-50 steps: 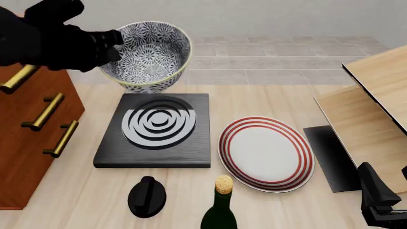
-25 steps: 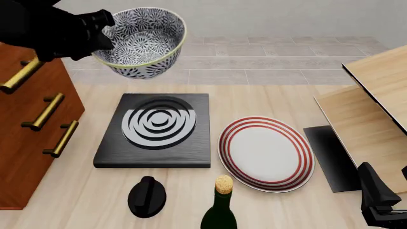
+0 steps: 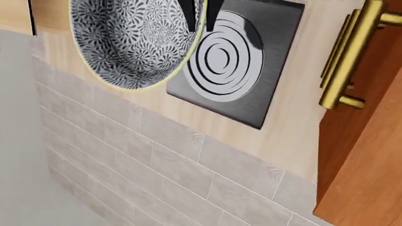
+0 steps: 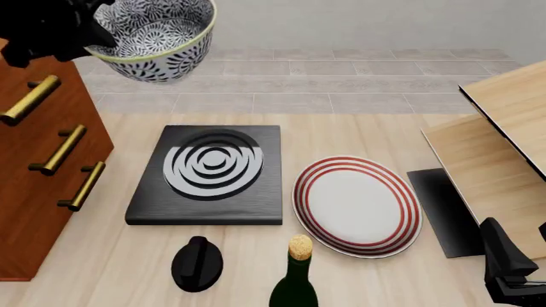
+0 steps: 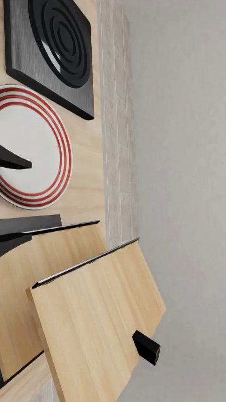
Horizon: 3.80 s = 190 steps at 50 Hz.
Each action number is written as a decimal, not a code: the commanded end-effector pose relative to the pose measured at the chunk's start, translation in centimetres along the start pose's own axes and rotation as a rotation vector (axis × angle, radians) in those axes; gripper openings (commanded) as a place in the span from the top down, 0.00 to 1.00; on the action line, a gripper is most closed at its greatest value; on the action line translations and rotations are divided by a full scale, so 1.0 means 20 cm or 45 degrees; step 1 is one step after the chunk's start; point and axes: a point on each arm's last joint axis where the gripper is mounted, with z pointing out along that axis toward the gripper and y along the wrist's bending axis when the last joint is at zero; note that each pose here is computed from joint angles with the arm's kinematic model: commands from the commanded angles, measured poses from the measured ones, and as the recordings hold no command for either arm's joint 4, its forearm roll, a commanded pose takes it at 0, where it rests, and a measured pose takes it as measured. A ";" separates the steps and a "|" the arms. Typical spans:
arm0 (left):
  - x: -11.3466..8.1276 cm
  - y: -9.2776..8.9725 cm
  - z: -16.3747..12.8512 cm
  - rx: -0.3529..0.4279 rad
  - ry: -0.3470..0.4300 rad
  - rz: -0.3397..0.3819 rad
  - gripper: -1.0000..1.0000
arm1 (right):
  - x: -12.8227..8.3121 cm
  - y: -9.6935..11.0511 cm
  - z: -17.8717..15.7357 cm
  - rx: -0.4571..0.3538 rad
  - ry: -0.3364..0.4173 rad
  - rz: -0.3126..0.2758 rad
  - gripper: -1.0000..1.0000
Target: Put the bowl on the top of the cabinet.
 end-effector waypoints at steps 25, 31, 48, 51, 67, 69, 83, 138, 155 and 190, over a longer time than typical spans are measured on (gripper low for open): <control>-0.27 0.11 -0.31 -0.120 -0.173 -0.165 1.00 | 0.00 0.00 0.00 0.000 0.000 0.000 0.00; -0.30 0.15 -0.35 -0.157 -0.198 -0.202 1.00 | 0.00 0.00 0.00 0.000 0.000 0.000 0.00; -0.37 0.26 -0.51 -0.264 -0.304 -0.335 1.00 | 0.00 0.00 0.00 0.000 0.000 0.000 0.00; -0.38 0.28 -0.53 -0.289 -0.323 -0.356 1.00 | 0.00 0.00 0.00 0.000 0.000 0.000 0.00; -0.43 0.39 -0.66 -0.398 -0.419 -0.517 1.00 | 0.00 0.00 0.00 0.000 0.000 0.000 0.00; -0.47 0.39 -0.71 -0.412 -0.463 -0.462 1.00 | 0.00 0.00 0.00 0.000 0.000 0.000 0.00; -0.48 0.54 -0.80 -0.548 -0.562 -0.615 1.00 | 0.00 0.00 0.00 0.000 0.000 0.000 0.00; -0.47 0.78 -0.80 -0.726 -0.610 -0.815 1.00 | 0.00 0.00 0.00 0.000 0.000 0.000 0.00; -0.43 0.85 -0.72 -0.739 -0.568 -0.836 1.00 | 0.00 0.00 0.00 0.000 0.000 0.000 0.00; -0.39 0.93 -0.64 -0.774 -0.533 -0.849 1.00 | 0.00 0.00 0.00 0.000 0.000 0.000 0.00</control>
